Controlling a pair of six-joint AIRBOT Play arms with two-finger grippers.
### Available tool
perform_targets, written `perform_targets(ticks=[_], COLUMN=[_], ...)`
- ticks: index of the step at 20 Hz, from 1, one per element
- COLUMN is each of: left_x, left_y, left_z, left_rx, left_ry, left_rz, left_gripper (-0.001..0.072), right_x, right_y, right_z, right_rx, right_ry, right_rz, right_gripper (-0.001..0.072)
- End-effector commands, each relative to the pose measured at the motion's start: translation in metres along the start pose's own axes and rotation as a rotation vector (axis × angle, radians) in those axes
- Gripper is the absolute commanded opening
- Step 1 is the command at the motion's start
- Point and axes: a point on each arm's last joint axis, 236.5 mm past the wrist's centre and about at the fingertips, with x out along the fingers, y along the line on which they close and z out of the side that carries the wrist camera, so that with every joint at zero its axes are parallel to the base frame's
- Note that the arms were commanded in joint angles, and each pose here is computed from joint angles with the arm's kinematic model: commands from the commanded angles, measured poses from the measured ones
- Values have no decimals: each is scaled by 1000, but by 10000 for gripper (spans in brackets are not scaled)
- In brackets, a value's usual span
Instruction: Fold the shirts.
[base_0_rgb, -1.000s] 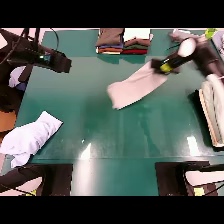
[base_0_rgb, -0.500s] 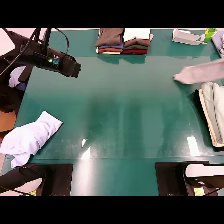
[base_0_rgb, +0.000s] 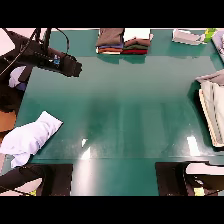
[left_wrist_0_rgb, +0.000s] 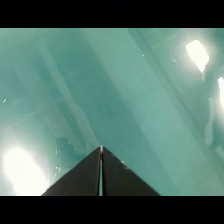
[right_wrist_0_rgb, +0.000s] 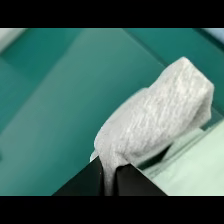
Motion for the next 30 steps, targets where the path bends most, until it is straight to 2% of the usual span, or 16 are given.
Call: perform_targets(ticks=[1, 4, 7, 15, 24, 25, 26, 27, 28, 30], left_x=[0, 0, 0, 0, 0, 0, 0, 0, 0, 0], left_y=[0, 0, 0, 0, 0, 0, 0, 0, 0, 0], left_z=[0, 0, 0, 0, 0, 0, 0, 0, 0, 0], left_rx=[-1, 2, 2, 11, 10, 10, 10, 10, 10, 10], left_ry=[0, 0, 1, 1, 1, 1, 1, 1, 0, 1], left_rz=[-1, -1, -1, -1, -2, -1, -1, -1, -1, -1], left_gripper=[22, 22, 22, 22, 22, 22, 23, 22, 22, 23], right_x=[-36, -61, -73, -96, -96, -96, -97, -99, -100, -95], right_y=[15, 18, -18, -172, -234, -236, -237, -238, -232, -196], right_z=[20, 15, -8, -109, -187, -190, -189, -184, -175, -148], right_rx=[-28, -85, -119, -129, -147, -163, -164, -157, -153, -132], right_ry=[-93, -86, 20, 323, 384, 393, 391, 375, 352, 262], right_rz=[47, 32, -101, -526, -595, -594, -595, -596, -582, -474], right_gripper=[15, 15, 15, 15, 20, 136, 369, 505, 553, 560])
